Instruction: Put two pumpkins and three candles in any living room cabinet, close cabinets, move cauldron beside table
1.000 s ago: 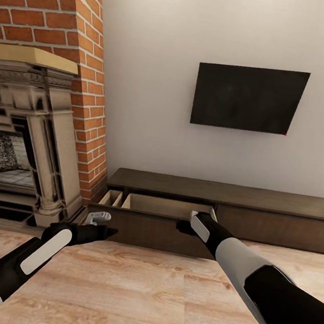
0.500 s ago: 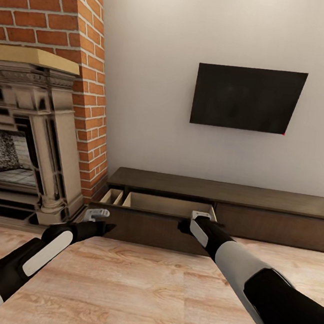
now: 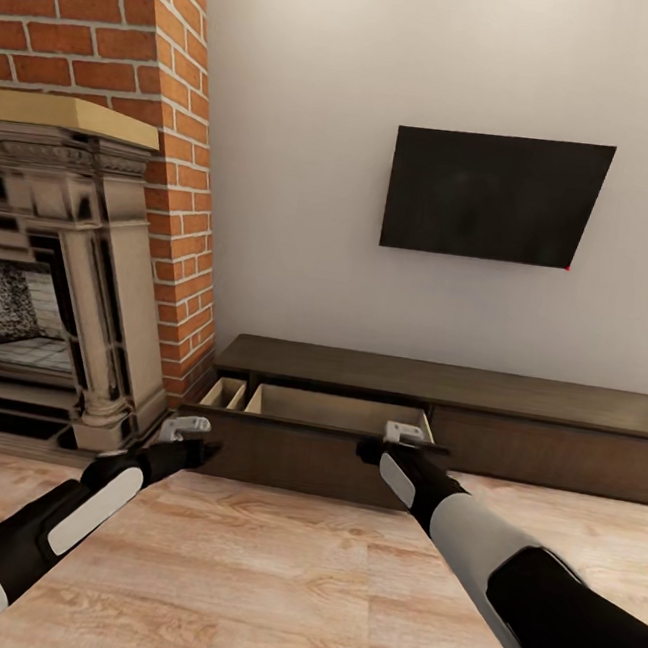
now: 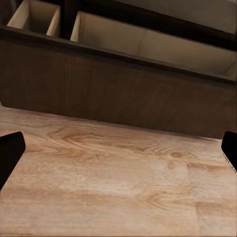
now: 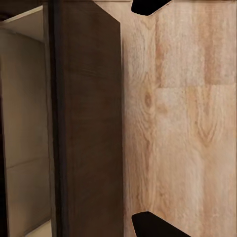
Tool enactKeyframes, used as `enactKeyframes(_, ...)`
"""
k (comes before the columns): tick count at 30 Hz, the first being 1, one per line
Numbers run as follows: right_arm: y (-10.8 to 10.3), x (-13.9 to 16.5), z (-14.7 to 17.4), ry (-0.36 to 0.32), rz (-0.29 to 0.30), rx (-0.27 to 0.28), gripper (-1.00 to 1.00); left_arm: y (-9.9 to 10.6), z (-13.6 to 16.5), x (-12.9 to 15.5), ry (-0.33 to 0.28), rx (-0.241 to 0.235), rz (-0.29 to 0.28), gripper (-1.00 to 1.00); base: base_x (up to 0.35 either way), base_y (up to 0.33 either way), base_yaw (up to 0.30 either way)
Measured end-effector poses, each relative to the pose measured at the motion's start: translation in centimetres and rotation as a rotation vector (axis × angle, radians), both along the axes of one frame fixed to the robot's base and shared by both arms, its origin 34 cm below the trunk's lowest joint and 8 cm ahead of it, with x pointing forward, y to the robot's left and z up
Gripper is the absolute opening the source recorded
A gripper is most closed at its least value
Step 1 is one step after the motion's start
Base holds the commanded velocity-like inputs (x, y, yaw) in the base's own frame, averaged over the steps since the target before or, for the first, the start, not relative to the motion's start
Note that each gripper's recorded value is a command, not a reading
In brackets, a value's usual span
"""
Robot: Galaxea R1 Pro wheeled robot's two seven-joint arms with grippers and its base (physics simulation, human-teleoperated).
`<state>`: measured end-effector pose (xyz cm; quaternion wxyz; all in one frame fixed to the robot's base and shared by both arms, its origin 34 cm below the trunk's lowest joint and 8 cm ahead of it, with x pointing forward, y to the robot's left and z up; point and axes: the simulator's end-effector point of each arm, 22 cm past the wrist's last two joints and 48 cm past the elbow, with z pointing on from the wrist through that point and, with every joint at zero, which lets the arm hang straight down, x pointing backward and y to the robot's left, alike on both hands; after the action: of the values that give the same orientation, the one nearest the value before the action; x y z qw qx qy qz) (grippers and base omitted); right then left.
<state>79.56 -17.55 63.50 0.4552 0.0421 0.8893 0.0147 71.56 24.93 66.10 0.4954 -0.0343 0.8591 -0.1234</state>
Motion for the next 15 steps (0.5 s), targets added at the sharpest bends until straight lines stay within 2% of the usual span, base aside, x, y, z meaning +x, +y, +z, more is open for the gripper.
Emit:
enactKeyframes(3,-0.2,-0.4,-0.8,-0.001,0.001,-0.016,1.0,0.4,0.2,0.3,-0.027,0.009,0.013,1.0,0.0,0.0,0.0)
enactKeyframes(6,-0.5,-0.4,-1.0,-0.039,-0.009,-0.02,1.0,0.8,-0.2,0.4,-0.028,0.021,0.023,1.0,0.0,0.0,0.0)
enactKeyframes(8,-1.2,-0.3,-1.0,-0.071,-0.028,-0.022,1.0,0.3,-0.5,0.4,-0.026,0.018,0.022,1.0,-0.035,0.0,0.0)
enactKeyframes(11,-2.3,-0.5,-1.8,-0.072,-0.047,-0.035,1.0,0.0,-0.8,0.5,-0.025,0.027,0.019,1.0,-0.151,-0.02,0.0)
enactKeyframes(15,-2.4,-0.6,-2.0,-0.076,-0.043,-0.034,1.0,0.3,-1.4,0.5,-0.017,0.047,0.023,1.0,-0.18,-0.06,0.0)
